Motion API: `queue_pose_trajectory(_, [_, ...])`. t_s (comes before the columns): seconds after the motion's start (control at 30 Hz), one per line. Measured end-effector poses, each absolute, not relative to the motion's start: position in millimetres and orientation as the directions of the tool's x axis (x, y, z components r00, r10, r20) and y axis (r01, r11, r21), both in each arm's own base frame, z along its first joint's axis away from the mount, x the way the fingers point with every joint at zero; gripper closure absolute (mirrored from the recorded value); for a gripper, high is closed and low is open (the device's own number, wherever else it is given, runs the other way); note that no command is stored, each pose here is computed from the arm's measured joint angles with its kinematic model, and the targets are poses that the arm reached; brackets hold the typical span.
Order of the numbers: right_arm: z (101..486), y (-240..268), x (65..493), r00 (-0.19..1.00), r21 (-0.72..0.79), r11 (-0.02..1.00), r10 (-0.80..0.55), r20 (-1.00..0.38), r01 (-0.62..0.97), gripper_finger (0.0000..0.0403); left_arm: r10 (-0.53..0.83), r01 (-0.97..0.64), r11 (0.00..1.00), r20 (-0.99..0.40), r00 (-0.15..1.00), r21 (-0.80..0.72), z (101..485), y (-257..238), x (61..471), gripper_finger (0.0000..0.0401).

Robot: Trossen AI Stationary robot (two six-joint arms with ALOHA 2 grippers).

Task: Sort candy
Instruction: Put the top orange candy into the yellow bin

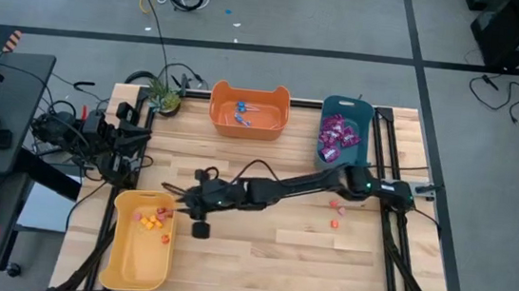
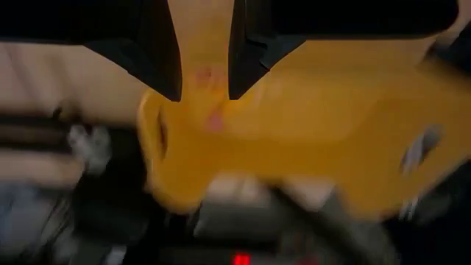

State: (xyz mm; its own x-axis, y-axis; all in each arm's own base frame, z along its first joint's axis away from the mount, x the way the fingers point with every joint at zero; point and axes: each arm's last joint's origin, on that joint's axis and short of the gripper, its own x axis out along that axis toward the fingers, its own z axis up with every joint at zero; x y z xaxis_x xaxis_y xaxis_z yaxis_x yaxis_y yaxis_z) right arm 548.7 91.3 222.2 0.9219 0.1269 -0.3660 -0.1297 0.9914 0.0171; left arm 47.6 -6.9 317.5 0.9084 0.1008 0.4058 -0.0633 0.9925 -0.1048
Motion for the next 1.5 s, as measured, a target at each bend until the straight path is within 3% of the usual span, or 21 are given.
queue_pose_trajectory(0.2, [246, 97, 517, 0.774, 0.082, 0.966, 0.246, -0.583, -0.245, 0.0307, 0.101, -0.063, 0.993, 0.405, 0.909, -0.104, 318, -7, 48, 0.0334])
queue_pose_trajectory(0.5, [257, 103, 483, 0.599, 0.12, 0.978, 0.201, -0.775, -0.173, 0.0312, 0.1, -0.064, 0.993, 0.401, 0.911, -0.102, 317, -7, 48, 0.0334])
queue_pose_trajectory(0.87, [250, 101, 464, 0.434, 0.135, 0.987, 0.158, -0.887, -0.084, 0.0317, 0.099, -0.065, 0.993, 0.396, 0.913, -0.099, 317, -7, 48, 0.0334])
queue_pose_trajectory(1.17, [252, 110, 447, 0.336, 0.059, 0.998, 0.067, -0.939, -0.034, 0.0317, 0.098, -0.064, 0.993, 0.395, 0.913, -0.098, 316, -7, 48, 0.0334])
queue_pose_trajectory(1.5, [284, 124, 422, 0.382, -0.116, 0.993, -0.109, -0.918, 0.006, 0.0317, 0.098, -0.064, 0.993, 0.395, 0.914, -0.098, 316, -7, 48, 0.0334])
